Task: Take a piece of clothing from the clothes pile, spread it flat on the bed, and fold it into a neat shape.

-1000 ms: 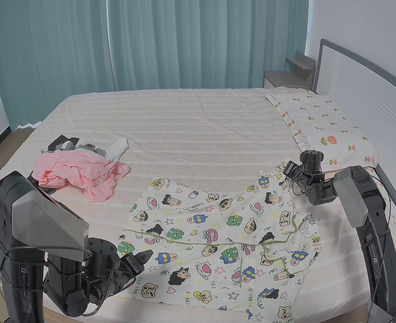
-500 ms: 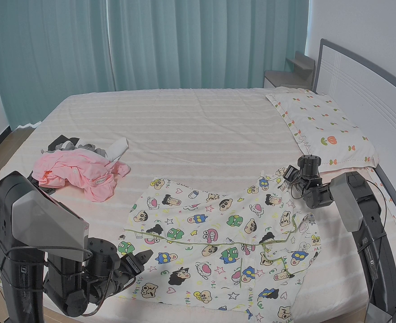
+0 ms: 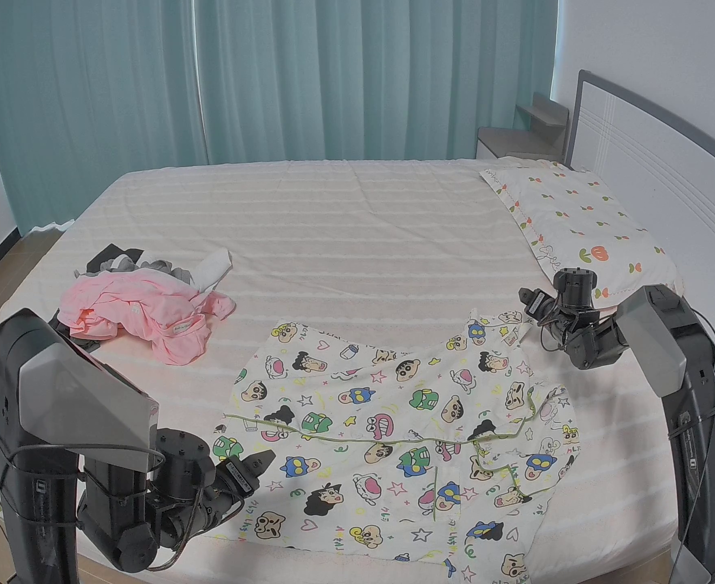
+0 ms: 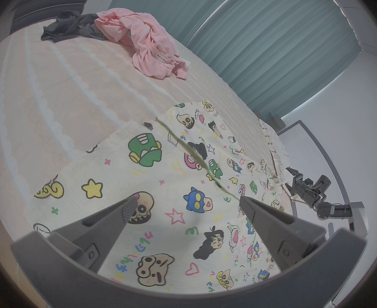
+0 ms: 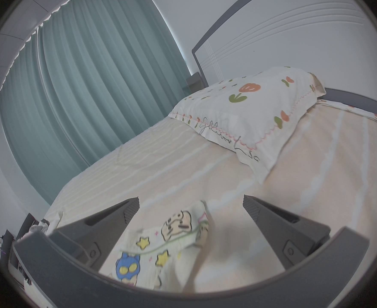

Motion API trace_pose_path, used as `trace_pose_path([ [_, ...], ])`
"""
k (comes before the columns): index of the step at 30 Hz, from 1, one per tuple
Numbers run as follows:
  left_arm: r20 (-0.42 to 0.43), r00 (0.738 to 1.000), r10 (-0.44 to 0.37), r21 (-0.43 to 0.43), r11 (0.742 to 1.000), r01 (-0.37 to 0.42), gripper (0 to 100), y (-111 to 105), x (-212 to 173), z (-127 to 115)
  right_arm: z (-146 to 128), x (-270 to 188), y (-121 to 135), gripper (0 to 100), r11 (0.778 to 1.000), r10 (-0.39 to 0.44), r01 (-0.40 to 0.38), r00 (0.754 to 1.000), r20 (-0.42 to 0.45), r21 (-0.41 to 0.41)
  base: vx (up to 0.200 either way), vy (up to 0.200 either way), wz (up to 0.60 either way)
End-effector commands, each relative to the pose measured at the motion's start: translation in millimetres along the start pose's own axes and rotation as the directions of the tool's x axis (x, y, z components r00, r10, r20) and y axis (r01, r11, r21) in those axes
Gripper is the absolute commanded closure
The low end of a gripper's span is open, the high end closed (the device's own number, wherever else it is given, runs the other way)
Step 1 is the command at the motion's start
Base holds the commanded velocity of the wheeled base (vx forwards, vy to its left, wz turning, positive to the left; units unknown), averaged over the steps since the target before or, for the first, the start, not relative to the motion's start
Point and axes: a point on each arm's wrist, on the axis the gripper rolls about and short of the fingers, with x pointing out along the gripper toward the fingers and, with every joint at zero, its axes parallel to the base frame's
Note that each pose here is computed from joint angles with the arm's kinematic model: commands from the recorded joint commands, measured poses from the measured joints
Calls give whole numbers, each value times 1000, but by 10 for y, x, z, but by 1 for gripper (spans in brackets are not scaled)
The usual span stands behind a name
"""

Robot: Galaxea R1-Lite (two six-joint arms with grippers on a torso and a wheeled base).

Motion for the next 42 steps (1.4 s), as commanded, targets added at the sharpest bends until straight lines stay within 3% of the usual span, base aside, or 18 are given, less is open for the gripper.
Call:
trace_pose_path([
  [1, 73, 992, -105, -14, 994, 106, 0, -195, -162, 162, 443, -750, 168, 0, 999, 48, -48, 999, -12, 13, 0, 0, 0],
  [5, 157, 972, -174, 6, 984, 175, 0, -343, -352, 310, 335, -1553, 101, 0, 994, 112, -112, 988, -107, 3, 0, 0, 0],
  [9, 191, 957, -220, 58, 975, 212, 0, -418, -465, 383, 292, -1894, 46, 0, 988, 155, -156, 980, -121, 6, 0, 0, 0],
  [12, 237, 928, -287, 148, 955, 257, 0, -535, -583, 483, 243, -2278, -47, 0, 978, 209, -209, 969, -130, 15, 0, 0, 0],
  [14, 279, 893, -353, 246, 925, 289, 0, -697, -599, 599, 213, -2547, -120, 0, 957, 285, -275, 948, -141, 89, 0, 0, 0],
  [16, 298, 881, -367, 289, 914, 283, 0, -777, -547, 678, 199, -2653, -159, 0, 941, 328, -308, 932, -154, 139, 0, 0, 0],
  [17, 309, 879, -363, 315, 911, 266, 0, -878, -443, 811, 168, -2749, -211, 0, 921, 374, -341, 910, -177, 190, 0, 0, 0],
  [20, 284, 909, -305, 304, 928, 216, 0, -1120, -215, 1108, 77, -2859, -286, 0, 895, 424, -370, 879, -220, 247, 0, 0, 0],
  [24, 182, 951, -249, 283, 940, 192, 0, -1313, 30, 1469, 18, -2829, -319, 0, 889, 437, -381, 871, -224, 253, 0, 0, 0],
  [25, 98, 965, -243, 278, 938, 208, 0, -1287, 193, 1506, 2, -2810, -340, 0, 891, 434, -378, 873, -225, 253, 0, 0, 0],
  [29, -11, 973, -230, 257, 940, 225, 0, -1042, 526, 1537, -82, -2808, -401, 0, 898, 421, -358, 868, -264, 256, 0, 0, 0],
  [32, -75, 971, -227, 246, 939, 239, 0, -829, 773, 1585, -107, -2837, -439, 0, 887, 446, -375, 848, -288, 269, 0, 0, 0],
  [34, -87, 973, -214, 251, 940, 230, 0, -740, 861, 1576, -119, -2849, -461, 0, 882, 456, -381, 837, -301, 276, 0, 0, 0],
  [36, -116, 981, -158, 309, 932, 187, 0, -493, 1073, 1501, -166, -2840, -504, 0, 872, 478, -392, 812, -335, 292, 0, 0, 0],
  [42, -108, 982, -154, 320, 930, 181, 0, -378, 1150, 1511, -245, -2814, -554, 0, 878, 468, -383, 813, -346, 289, 0, 0, 0],
])
